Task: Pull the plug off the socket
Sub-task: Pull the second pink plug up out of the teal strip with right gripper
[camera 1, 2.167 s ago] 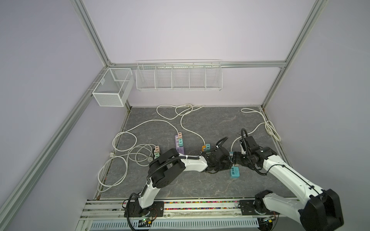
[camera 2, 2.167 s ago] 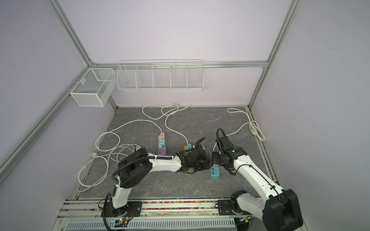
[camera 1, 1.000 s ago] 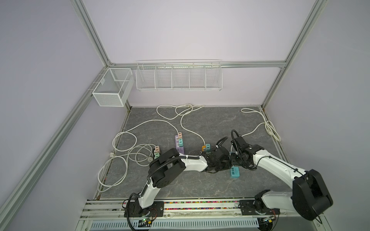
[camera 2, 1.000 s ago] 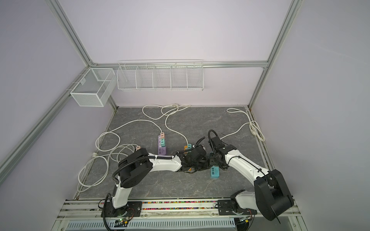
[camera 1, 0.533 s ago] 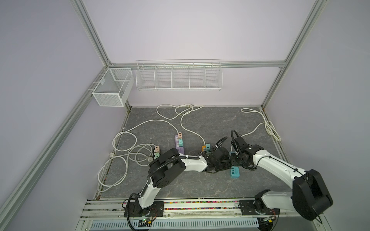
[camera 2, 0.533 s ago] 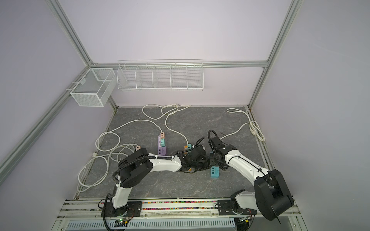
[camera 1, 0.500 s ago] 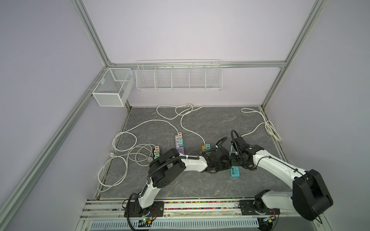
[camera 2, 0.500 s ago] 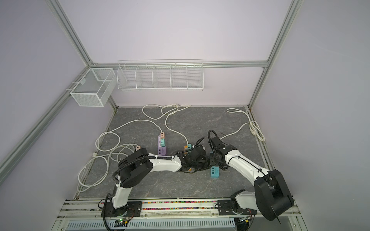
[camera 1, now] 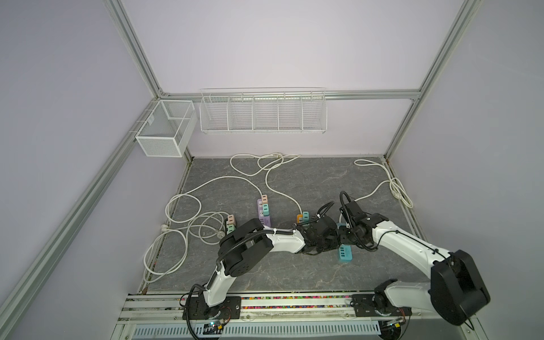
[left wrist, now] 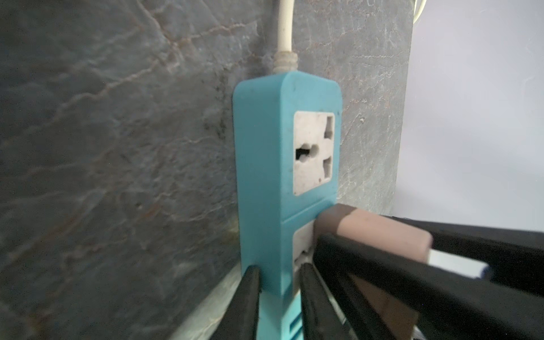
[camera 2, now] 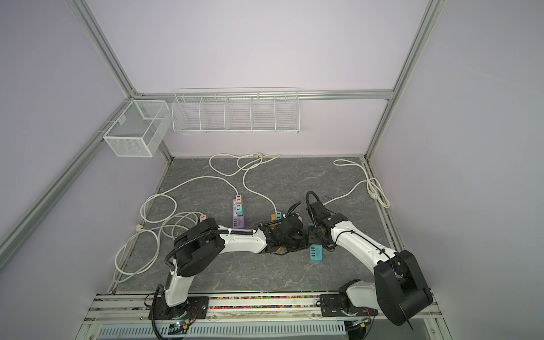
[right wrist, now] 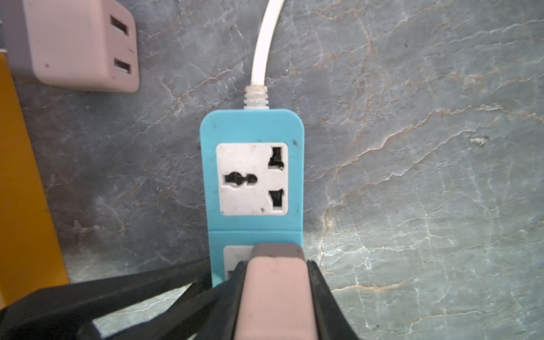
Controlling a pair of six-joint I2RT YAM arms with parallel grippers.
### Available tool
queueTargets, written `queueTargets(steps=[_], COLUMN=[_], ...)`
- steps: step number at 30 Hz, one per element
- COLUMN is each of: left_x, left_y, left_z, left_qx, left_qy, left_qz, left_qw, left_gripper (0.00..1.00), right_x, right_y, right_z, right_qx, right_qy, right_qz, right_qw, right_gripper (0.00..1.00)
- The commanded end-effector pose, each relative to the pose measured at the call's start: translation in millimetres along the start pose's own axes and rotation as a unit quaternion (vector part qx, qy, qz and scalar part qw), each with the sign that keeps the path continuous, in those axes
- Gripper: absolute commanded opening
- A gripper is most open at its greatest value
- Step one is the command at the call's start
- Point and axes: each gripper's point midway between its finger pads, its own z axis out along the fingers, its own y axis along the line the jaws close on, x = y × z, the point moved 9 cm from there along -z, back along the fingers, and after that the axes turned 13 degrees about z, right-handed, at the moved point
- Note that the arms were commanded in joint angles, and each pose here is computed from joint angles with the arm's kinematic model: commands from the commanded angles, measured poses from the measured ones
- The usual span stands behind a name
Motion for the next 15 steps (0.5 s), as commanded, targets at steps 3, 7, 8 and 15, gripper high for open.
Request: queueTargets(steps=[3,7,8,15], left_x=[22,21,21,21], left_y=[25,25,24,25], left_z=[11,12,12,11], left_qx=[-0.042,-0.039,-0.039,-0.043], left_qy=[0.039,0.04,0.04,0.039], left_qz=[-0.01,-0.01,-0.01,-0.008], left_qw=[0.998,0.998,0.998,0.998], left_gripper=[0.25,0.25,0.25,0.25], right_x=[5,2,1,1], right_y=[-1,11,14,4], right_z=[-12,-12,-12,-17], right_qx=[-0.011,-0.058,-0.067,-0.031], right_qy=[0.003,0.012,0.014,-0.003], right_qz=[-0.008,0.005,0.005,-0.005], right_qw=[1.0,0.998,0.998,1.0], right_gripper=[0.22,0.21,0.2,0.19])
